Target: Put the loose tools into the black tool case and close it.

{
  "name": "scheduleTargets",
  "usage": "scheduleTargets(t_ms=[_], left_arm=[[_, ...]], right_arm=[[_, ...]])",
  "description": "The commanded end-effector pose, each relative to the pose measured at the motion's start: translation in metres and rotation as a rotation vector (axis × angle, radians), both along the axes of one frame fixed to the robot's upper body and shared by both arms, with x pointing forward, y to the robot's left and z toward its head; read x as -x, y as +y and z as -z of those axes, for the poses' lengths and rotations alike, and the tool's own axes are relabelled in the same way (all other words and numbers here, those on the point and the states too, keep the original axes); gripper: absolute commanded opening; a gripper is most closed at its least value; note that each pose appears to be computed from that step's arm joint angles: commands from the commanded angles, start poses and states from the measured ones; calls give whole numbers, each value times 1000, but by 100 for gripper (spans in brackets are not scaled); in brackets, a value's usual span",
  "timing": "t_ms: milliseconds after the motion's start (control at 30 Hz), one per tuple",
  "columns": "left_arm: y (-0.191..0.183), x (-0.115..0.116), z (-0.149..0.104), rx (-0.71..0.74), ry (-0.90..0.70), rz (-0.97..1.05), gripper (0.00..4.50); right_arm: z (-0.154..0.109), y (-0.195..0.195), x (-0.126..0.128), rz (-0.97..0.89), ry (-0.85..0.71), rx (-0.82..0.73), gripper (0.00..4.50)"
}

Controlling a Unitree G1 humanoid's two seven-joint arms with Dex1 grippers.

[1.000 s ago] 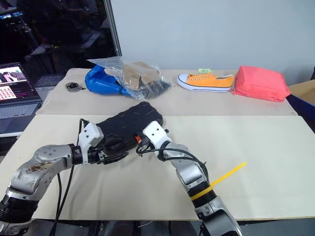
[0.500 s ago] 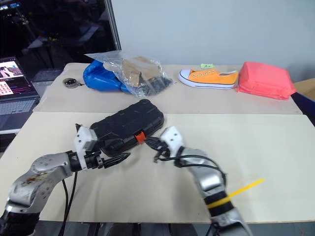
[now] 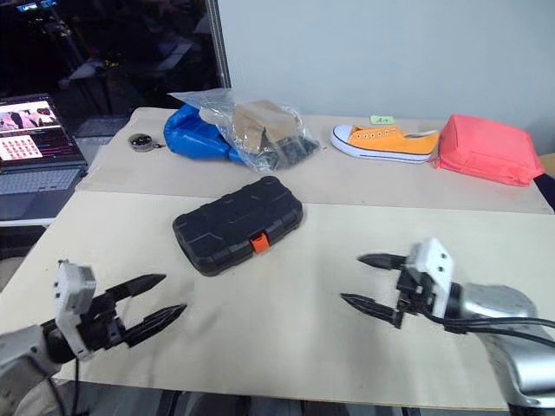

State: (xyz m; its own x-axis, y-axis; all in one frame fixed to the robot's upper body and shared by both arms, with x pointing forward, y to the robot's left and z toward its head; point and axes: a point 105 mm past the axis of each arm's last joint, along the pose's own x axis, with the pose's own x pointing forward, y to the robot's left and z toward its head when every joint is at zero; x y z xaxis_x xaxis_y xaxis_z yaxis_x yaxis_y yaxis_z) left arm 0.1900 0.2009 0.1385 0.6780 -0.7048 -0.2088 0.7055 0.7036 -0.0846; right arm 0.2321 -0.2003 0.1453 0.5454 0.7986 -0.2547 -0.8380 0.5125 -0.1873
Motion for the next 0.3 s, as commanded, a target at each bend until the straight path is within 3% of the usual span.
scheduleTargets(t_ms=[33,300], left_arm=[[7,6,-6,-50,-44,6,450],[14,8,0,-39,-22,25,450]], right_arm=[[-11,-11,8,19,-87,30,448],[-3,-24,5,62,-118,31,448]])
